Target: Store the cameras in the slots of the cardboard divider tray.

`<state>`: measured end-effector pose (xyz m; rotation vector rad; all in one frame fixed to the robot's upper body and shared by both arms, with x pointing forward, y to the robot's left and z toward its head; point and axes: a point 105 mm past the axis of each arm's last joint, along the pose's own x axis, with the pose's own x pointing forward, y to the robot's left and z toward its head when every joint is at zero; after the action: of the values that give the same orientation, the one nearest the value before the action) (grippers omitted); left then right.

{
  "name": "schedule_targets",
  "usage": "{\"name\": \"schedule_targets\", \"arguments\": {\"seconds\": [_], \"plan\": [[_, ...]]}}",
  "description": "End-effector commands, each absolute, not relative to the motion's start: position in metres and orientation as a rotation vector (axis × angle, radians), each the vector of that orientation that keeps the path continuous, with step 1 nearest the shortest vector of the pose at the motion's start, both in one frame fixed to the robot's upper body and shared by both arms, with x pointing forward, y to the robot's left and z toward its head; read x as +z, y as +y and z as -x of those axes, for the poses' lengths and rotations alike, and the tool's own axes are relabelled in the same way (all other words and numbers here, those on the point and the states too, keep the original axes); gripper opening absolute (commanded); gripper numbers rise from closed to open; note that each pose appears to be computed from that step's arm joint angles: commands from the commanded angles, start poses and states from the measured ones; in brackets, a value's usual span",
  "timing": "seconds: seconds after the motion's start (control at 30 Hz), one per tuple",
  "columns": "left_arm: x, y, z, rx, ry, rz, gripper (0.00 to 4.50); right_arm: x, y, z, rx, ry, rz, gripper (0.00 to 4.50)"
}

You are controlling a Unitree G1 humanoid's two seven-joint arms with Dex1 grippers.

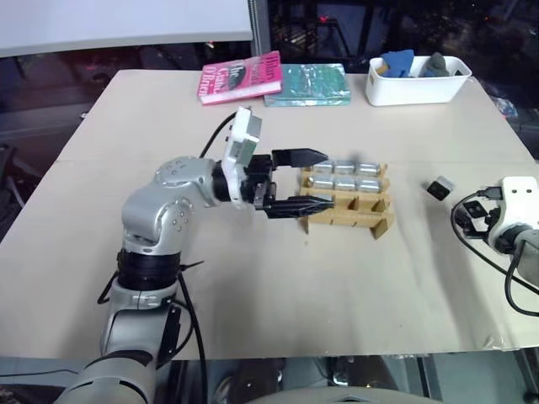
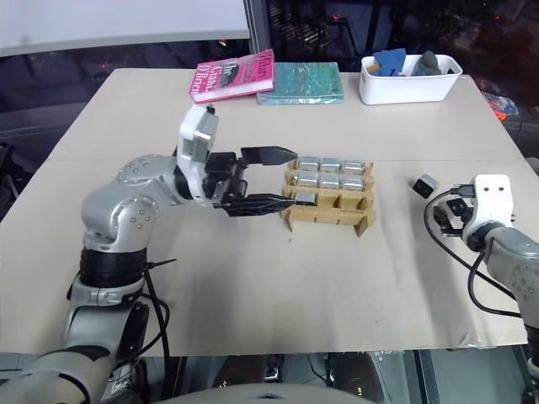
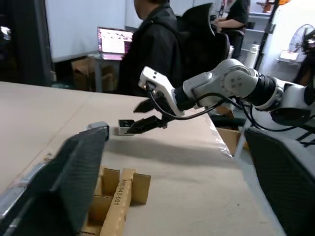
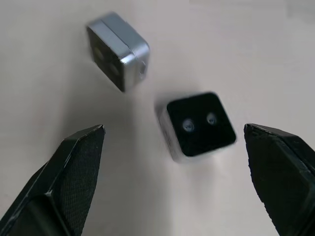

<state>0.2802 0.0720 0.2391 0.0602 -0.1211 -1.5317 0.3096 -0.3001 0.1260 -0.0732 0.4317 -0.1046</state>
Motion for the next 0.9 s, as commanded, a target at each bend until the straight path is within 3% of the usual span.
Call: {"name": "schedule_targets", "arguments": {"seconds": [0.03, 0.23, 0.33, 0.47, 0.5, 0.77, 0.9], "plan": [[0.242, 0.074, -0.274, -1.516, -0.151, -0.094, 4.47, 0.137, -0.312, -0.316, -0.124, 0.411, 0.048, 4.5], [0.241, 0.074, -0.271, -1.502, -0.153, -0.082, 4.47, 0.129, -0.317, -0.325, -0.108, 0.455, 0.021, 4.5], [0.241, 0.074, -0.271, -1.493, -0.156, -0.083, 4.5, 0.124, -0.32, -0.329, -0.103, 0.483, 0.016, 3.76], [0.24, 0.076, -0.272, -1.475, -0.149, -0.079, 4.5, 0.117, -0.319, -0.327, -0.062, 0.538, 0.075, 1.92], [0.24, 0.076, -0.273, -1.464, -0.146, -0.077, 4.5, 0.115, -0.317, -0.326, -0.043, 0.548, 0.086, 1.73], [0.239, 0.074, -0.28, -1.438, -0.121, -0.05, 4.5, 0.121, -0.31, -0.323, 0.017, 0.517, 0.123, 1.73], [0.242, 0.067, -0.289, -1.392, -0.119, -0.005, 4.5, 0.159, -0.286, -0.312, 0.121, 0.352, 0.209, 1.73]]}}
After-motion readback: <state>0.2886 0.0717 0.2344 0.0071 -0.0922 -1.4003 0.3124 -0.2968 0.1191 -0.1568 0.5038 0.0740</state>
